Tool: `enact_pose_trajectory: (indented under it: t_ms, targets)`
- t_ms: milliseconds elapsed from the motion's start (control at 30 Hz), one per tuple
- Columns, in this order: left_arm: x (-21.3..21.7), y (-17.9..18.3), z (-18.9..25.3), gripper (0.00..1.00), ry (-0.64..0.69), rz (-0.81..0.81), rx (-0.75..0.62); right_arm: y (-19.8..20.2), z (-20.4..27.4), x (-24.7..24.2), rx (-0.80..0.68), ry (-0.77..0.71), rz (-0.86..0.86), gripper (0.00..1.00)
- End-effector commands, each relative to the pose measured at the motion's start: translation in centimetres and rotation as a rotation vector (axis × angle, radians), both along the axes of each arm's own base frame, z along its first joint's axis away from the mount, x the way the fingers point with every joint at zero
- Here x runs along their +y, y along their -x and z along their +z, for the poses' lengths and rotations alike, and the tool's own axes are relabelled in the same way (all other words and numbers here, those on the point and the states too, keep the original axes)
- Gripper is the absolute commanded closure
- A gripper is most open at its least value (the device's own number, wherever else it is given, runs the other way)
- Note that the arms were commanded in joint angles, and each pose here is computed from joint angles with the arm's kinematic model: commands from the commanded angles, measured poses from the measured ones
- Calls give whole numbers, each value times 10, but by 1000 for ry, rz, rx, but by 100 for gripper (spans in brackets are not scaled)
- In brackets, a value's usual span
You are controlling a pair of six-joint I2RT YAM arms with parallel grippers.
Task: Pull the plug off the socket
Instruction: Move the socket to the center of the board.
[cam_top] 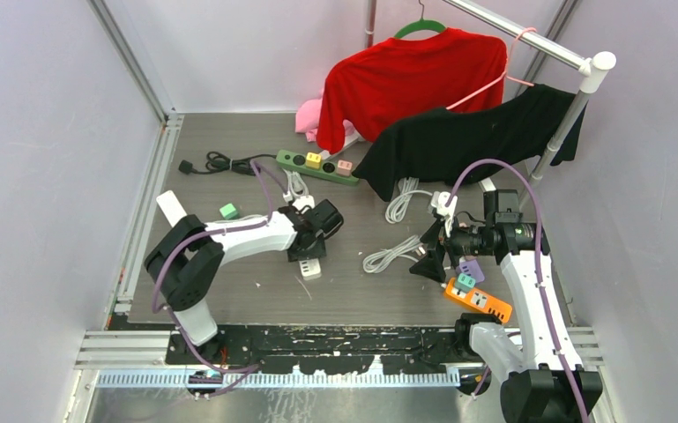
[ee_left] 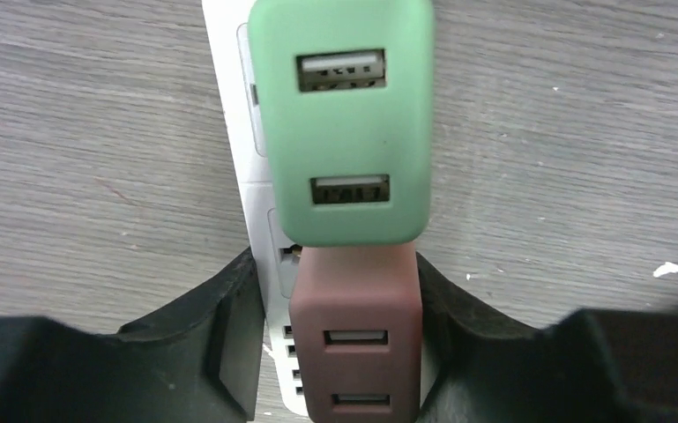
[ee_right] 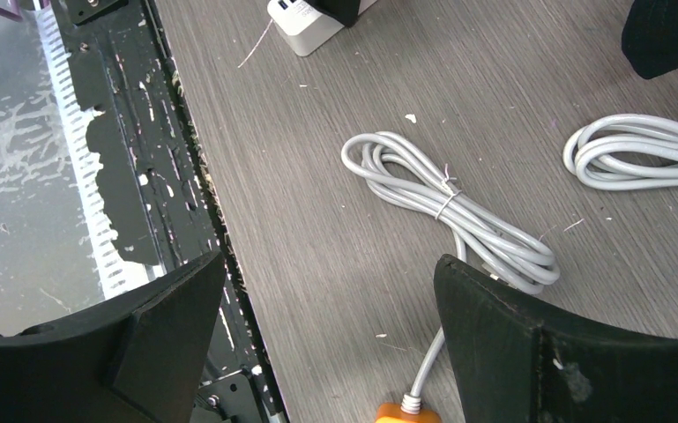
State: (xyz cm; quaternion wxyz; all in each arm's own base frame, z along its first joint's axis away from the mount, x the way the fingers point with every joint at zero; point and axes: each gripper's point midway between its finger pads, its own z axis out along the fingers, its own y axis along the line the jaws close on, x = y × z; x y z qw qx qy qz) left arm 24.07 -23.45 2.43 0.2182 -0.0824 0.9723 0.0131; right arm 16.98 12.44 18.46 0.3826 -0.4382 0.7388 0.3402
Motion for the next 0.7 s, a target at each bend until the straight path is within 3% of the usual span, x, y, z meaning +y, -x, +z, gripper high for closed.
enact_pose_trajectory:
  t_ms: [0,233,467,567,667]
  targets:
    - [-40,22,2,83,169,-92,35,-1,14,2,-60,-15,16,7]
    - [-56,57,15,82,36,-239,-3,-1,13,3,-56,-19,17,7]
    - [-95,79,5,76,153,-334,32,0,14,4,-54,-27,22,7]
    - [-108,83,4,47,190,-408,19,0,14,4,-51,-29,22,7]
    - [-111,83,11,31,194,-457,-9,0,14,4,-51,-31,25,7]
